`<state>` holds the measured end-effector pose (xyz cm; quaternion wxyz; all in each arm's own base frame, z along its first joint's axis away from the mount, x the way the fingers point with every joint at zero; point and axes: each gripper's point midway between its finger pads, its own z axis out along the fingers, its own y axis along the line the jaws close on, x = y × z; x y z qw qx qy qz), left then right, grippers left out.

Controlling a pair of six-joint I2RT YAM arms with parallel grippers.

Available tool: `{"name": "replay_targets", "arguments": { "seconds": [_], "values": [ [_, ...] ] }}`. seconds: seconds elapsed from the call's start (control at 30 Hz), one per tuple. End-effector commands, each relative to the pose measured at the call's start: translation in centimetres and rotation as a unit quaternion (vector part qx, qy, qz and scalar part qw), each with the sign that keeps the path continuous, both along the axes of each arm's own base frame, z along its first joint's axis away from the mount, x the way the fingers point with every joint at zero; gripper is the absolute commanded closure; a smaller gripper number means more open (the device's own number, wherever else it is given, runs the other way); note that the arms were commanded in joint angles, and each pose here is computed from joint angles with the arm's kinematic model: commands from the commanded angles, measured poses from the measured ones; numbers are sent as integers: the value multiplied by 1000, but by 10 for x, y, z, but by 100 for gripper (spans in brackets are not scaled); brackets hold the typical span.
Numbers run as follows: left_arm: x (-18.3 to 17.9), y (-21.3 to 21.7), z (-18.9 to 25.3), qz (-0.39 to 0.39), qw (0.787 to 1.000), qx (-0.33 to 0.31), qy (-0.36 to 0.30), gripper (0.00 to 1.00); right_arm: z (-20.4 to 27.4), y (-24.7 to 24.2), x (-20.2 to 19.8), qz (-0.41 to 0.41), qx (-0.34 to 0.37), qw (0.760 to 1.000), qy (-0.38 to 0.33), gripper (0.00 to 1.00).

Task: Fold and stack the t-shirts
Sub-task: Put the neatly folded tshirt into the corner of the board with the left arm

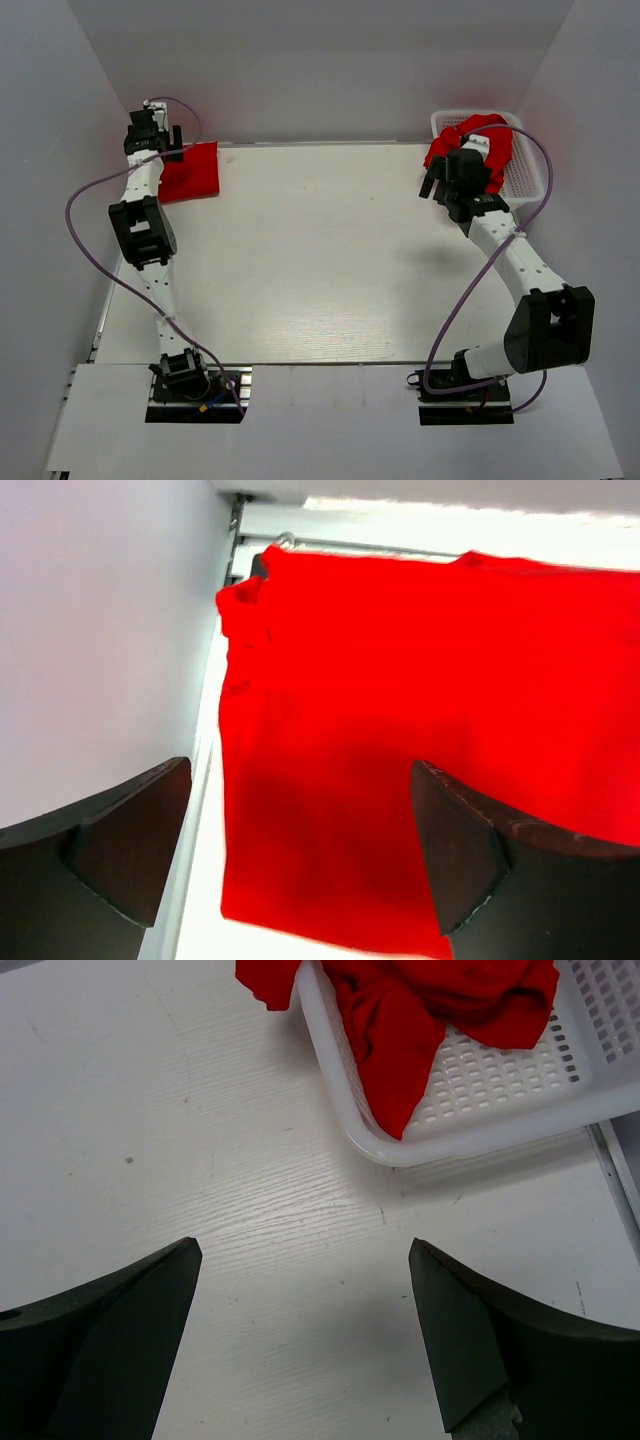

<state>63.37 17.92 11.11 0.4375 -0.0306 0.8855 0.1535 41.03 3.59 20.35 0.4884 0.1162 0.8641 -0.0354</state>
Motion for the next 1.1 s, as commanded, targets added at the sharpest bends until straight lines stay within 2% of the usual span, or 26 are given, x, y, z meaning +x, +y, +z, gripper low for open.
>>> {"name": "replay_targets", "arguments": {
  "seconds": [0.0, 0.03, 0.1, 0.2, 0.23, 0.27, 0.3, 0.33, 0.37, 0.4, 0.43, 0.47, 0.57, 0.7, 1.07],
  "values": [
    [-7, -43, 103, -39, 995, -45, -84, 0, 5, 5, 12, 2, 21, 1000, -18, 10],
    [-8, -64, 122, -73, 990, -66, -100, 0, 2, 6, 12, 3, 23, 1000, -15, 10],
    [-11, -90, 127, -99, 985, -98, -103, 0, -9, 11, 13, 14, 37, 999, -2, 10],
    [-24, -158, 132, -151, 975, -135, -88, 0, -30, 21, 14, 33, 64, 997, 22, 10],
    [-35, -179, 108, -154, 974, -154, -61, 0, -34, 32, 16, 62, 78, 995, 25, 10],
    [-45, -221, 102, -183, 968, -163, -51, 0, -39, 37, 16, 76, 82, 993, 31, 10],
    [-60, -240, 125, -189, 964, -170, -73, 0, -43, 47, 15, 103, 99, 989, 35, 10],
    [-78, -260, 93, -199, 962, -180, -56, 0, -49, 51, 13, 115, 101, 987, 40, 10],
    [-95, -292, 91, -224, 955, -189, -56, 0, -50, 62, 10, 146, 113, 982, 41, 10],
    [-114, -306, 114, -236, 946, -204, -83, 0, -49, 68, 9, 162, 124, 978, 37, 10],
    [-141, -316, 79, -230, 944, -231, -48, 0, -56, 69, 5, 171, 123, 977, 44, 10],
    [-154, -333, 80, -246, 936, -245, -54, 0, -58, 70, 4, 174, 124, 976, 48, 10],
    [-197, -349, 66, -249, 935, -250, -23, 0, -60, 71, 5, 178, 125, 975, 41, 10],
    [-222, -346, 60, -230, 944, -236, -1, 0, -57, 82, 4, 205, 139, 968, 32, 10],
    [-231, -346, 60, -218, 950, -223, 1, 0, -61, 101, -1, 250, 163, 954, 22, 10]
  ]
}}
